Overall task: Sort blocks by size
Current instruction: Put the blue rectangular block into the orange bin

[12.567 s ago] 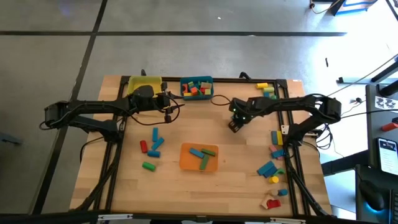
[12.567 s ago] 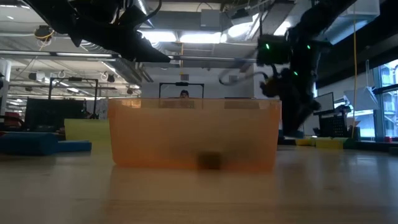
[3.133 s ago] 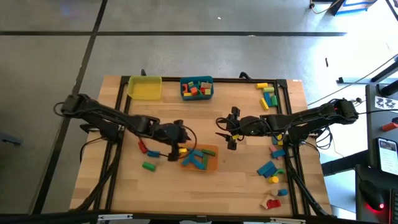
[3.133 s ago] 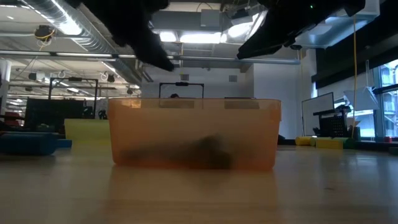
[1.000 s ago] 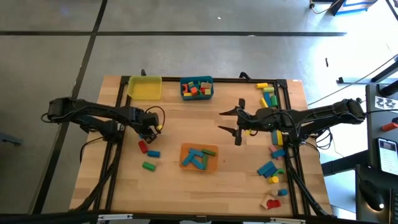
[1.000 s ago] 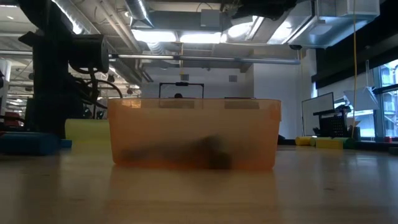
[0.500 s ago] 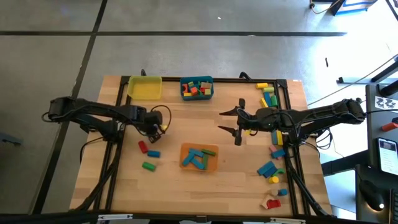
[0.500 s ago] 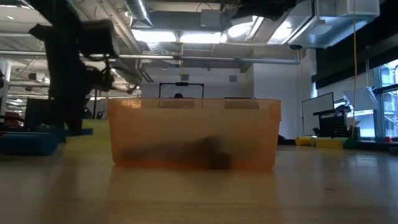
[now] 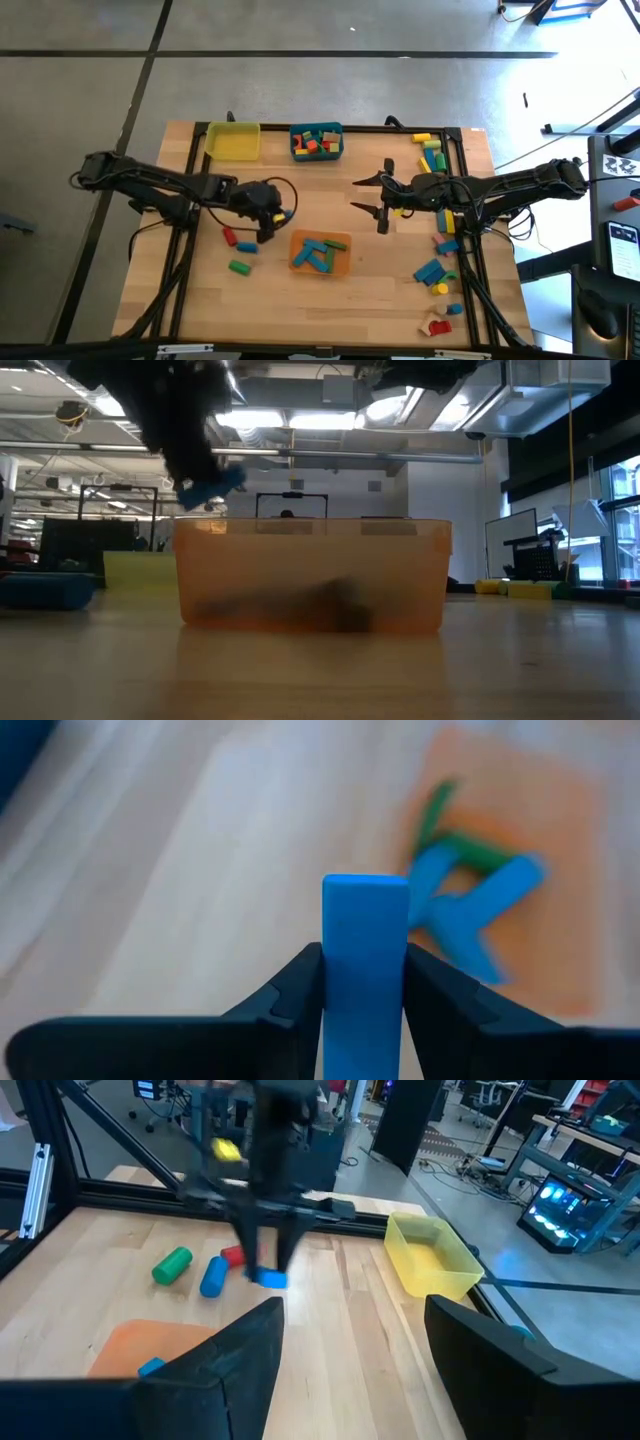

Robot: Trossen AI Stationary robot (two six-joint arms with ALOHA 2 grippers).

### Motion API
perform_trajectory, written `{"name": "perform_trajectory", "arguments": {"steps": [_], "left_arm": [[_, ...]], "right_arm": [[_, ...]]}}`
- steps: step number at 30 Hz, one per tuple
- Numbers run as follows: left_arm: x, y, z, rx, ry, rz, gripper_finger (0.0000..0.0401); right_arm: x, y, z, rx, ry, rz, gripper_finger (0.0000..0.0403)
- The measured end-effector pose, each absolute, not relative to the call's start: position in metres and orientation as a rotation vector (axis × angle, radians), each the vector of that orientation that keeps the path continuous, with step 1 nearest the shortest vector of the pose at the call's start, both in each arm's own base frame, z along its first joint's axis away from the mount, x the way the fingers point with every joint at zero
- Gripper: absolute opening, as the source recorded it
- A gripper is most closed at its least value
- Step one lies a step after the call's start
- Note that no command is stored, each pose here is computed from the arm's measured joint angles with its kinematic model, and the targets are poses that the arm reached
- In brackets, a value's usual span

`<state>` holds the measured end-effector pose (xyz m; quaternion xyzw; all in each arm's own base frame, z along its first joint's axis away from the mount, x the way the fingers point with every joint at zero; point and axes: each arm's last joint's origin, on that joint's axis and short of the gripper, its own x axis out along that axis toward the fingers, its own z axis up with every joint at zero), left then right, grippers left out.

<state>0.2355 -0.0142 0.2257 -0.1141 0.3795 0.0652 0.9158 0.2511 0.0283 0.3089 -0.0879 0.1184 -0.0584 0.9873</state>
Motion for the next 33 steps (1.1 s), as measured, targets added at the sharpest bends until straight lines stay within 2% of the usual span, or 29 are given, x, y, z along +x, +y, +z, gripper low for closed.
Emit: {"name": "perform_trajectory", "arguments": {"steps": [10,33], "left_arm": [[0.249,-0.042,0.241,-0.142,0.565,-0.044,0.0108],[0.301,-0.068,0.186,0.094,0.624,-0.157,0.0109]], "right_arm": [[0.251,0.029,0.309,-0.175,0.238,-0.106,0.0241],[0.251,0.029,0.309,-0.175,0.239,-0.103,0.0241]]}}
